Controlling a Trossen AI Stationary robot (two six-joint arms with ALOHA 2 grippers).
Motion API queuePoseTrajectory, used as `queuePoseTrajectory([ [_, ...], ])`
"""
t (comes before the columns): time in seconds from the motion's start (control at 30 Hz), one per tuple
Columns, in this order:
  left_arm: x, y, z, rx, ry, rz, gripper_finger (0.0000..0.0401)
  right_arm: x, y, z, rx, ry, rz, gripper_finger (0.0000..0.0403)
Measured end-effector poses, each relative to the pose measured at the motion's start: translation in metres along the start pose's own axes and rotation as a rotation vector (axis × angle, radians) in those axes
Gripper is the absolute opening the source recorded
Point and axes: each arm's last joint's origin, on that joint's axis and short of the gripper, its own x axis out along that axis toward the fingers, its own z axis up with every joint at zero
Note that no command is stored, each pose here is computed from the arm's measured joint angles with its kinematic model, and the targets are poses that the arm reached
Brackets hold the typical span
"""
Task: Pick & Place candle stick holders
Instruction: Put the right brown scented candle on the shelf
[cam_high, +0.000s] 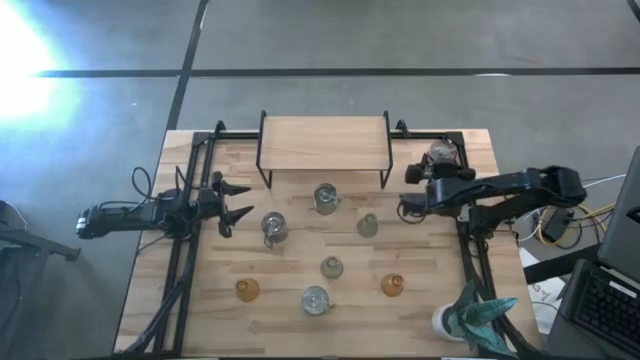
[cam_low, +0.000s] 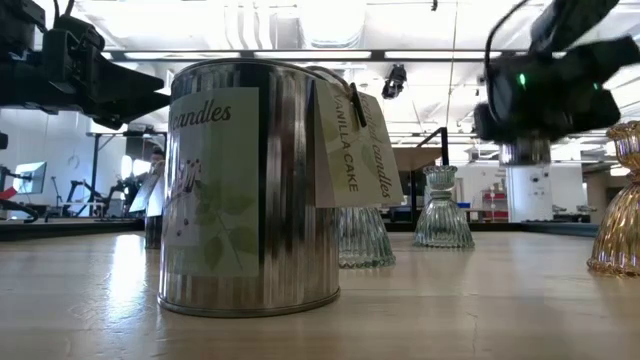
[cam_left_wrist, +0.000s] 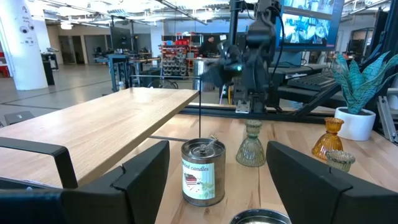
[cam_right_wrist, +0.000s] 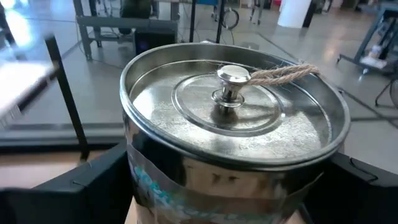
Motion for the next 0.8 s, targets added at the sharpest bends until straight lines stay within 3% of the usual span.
queuePoseTrajectory([
  [0.4, 0.0, 0.0, 0.0, 0.0, 0.0, 0.0, 0.0273, -0.013, 0.0, 0.079, -0.035, -0.107, 0.031, 0.035],
  [0.8, 0.0, 0.0, 0.0, 0.0, 0.0, 0.0, 0.0273, -0.025, 0.035, 0.13, 0.003, -0.16, 0.029, 0.0349],
])
